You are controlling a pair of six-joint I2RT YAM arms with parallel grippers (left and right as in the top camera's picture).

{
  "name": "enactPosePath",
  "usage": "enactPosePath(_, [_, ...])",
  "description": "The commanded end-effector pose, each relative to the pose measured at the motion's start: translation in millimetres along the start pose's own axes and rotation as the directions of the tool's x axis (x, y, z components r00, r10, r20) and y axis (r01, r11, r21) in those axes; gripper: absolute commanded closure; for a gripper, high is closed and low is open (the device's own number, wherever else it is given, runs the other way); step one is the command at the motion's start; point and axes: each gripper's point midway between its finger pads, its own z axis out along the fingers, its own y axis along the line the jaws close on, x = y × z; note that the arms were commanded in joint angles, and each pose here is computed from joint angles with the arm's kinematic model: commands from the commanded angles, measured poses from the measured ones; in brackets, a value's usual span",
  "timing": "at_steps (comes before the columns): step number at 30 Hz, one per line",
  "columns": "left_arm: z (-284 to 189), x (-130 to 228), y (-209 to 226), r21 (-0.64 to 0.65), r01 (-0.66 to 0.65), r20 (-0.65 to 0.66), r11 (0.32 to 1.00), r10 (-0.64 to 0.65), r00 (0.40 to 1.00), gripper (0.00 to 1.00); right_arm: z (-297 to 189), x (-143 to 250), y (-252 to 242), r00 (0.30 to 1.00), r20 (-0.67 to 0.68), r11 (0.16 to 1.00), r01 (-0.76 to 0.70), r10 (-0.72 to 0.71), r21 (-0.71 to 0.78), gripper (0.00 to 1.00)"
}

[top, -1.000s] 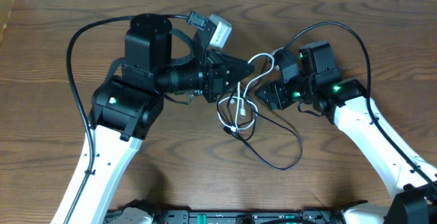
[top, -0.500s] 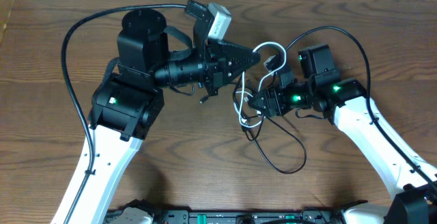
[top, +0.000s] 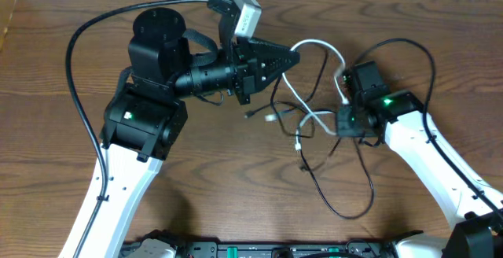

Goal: Untangle cables

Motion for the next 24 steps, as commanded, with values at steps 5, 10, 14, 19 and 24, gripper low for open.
enactPosePath(5, [-25,-12,18,-0.075,0.036,0.042,0.997,-0.033,0.999,0.92,-3,-19,-64,0.969,0.11,0.947,-0.241,0.222,0.213,0.5])
enactPosePath(10, [-41,-19,36,-0.133,0.045,0.075,0.99,-0.035,0.997,0.92,-2,-15,-88,0.943,0.103,0.913,-0.333,0.317,0.237,0.55])
enactPosePath(14, [-57,-26,55,-0.201,0.051,0.107,0.978,-0.03,0.994,0.92,0,-14,-97,0.922,0.084,0.897,-0.387,0.377,0.216,0.55])
enactPosePath(19, [-64,-13,82,-0.308,0.131,0.105,0.942,-0.103,0.989,0.92,5,-26,-59,0.961,0.021,0.961,-0.274,0.274,-0.025,0.58])
enactPosePath(24, [-65,15,108,-0.395,0.208,0.058,0.895,-0.201,0.978,0.45,-9,-36,5,0.999,0.044,0.923,-0.009,0.028,-0.385,0.55])
